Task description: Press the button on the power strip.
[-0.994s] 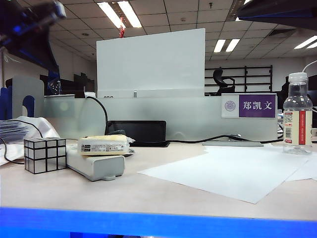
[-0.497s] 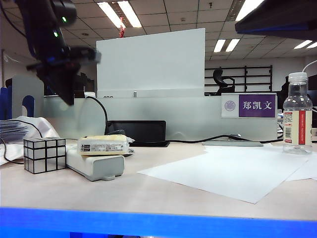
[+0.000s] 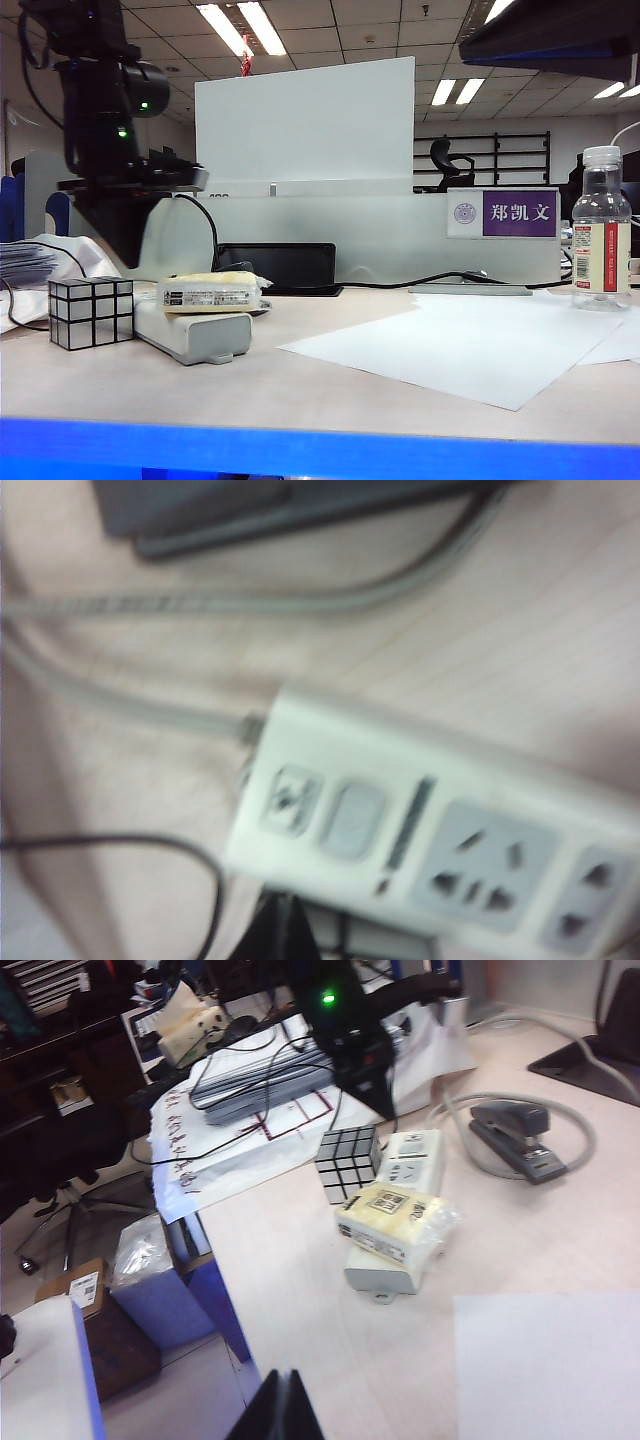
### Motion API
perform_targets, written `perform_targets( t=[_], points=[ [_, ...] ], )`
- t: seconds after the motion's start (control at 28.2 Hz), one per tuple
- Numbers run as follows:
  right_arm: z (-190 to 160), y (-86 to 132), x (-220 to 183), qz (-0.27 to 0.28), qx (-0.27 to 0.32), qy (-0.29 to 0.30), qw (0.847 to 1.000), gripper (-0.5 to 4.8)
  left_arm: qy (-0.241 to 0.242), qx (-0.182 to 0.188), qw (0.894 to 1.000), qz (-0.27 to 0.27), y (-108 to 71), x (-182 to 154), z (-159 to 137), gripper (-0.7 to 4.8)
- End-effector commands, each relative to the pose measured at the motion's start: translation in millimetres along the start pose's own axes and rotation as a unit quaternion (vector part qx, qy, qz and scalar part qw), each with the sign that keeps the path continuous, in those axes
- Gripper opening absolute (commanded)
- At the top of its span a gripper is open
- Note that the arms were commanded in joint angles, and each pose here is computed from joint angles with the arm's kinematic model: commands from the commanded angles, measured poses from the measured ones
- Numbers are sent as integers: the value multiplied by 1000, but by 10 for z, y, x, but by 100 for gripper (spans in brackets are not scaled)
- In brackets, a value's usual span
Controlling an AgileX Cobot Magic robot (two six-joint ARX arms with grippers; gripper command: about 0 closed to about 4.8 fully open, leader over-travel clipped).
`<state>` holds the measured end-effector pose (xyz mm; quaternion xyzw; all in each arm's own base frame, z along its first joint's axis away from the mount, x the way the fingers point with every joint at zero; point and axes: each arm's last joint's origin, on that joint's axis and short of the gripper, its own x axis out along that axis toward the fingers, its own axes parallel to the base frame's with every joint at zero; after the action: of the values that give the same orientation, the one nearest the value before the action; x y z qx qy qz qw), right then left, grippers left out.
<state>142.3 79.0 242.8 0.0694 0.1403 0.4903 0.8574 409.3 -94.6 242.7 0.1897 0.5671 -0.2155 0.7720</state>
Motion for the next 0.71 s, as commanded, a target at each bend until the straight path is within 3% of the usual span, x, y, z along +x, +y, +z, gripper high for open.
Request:
perform_targets(
  t=[0.04,0.21,0.71],
  points=[
    [26,27,11,10,-9,-5,1000,3,-15,22,1000,-4,-91,26,72,-5],
    [23,32,17,11,-9,-4,1000,3,-5,44,999,3,-194,117,115,-5],
    [24,30,17,9,-13,-5,1000,3,1,50,999,11,-188,138,114,-5]
  ],
)
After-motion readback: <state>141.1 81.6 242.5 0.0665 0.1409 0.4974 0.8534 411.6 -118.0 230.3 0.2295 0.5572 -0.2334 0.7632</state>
